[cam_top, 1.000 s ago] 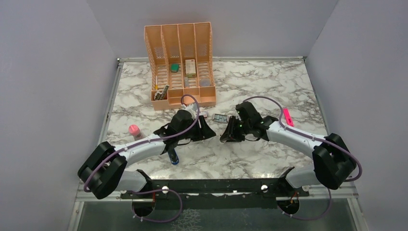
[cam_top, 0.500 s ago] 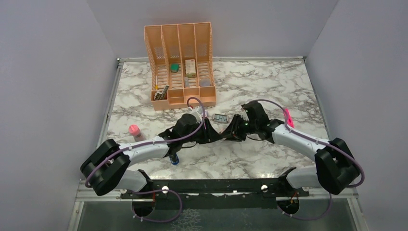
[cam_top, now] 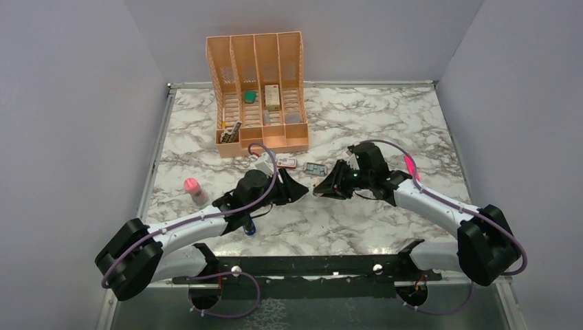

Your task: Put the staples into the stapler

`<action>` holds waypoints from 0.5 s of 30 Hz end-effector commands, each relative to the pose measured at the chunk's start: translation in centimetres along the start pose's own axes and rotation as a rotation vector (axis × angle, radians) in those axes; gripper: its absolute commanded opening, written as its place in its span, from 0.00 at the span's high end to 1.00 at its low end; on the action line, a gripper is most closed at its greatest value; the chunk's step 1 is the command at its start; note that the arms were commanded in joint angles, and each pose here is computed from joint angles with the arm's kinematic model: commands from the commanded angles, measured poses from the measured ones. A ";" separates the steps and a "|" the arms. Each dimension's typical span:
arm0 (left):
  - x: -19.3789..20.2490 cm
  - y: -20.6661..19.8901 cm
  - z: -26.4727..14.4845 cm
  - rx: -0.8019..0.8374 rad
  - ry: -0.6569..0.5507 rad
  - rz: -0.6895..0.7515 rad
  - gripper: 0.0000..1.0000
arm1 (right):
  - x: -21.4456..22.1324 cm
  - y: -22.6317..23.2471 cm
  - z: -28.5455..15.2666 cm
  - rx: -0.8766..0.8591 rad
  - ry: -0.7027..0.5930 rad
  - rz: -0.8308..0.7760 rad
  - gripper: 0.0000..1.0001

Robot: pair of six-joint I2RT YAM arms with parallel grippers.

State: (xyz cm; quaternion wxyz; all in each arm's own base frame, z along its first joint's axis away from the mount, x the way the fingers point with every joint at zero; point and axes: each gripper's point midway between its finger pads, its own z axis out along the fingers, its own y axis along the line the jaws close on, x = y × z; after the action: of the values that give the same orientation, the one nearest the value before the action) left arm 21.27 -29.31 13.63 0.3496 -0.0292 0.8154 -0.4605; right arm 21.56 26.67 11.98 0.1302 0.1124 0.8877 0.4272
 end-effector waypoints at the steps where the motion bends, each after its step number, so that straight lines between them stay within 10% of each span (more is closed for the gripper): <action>1: 0.3 -0.9 0.8 0.031 0.028 0.026 0.50 | 0.0 2.8 -0.9 -0.118 0.015 -0.020 0.78; 15: 1.0 -2.2 2.1 0.116 0.067 0.004 0.68 | 0.5 4.5 -1.6 -0.192 0.053 -0.043 0.78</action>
State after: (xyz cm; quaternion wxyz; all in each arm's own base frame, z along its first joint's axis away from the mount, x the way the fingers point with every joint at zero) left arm 21.16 -31.16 12.66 0.3218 -0.0109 0.8157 -0.4805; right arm 21.53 27.46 13.99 0.1277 0.0997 0.8683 0.4688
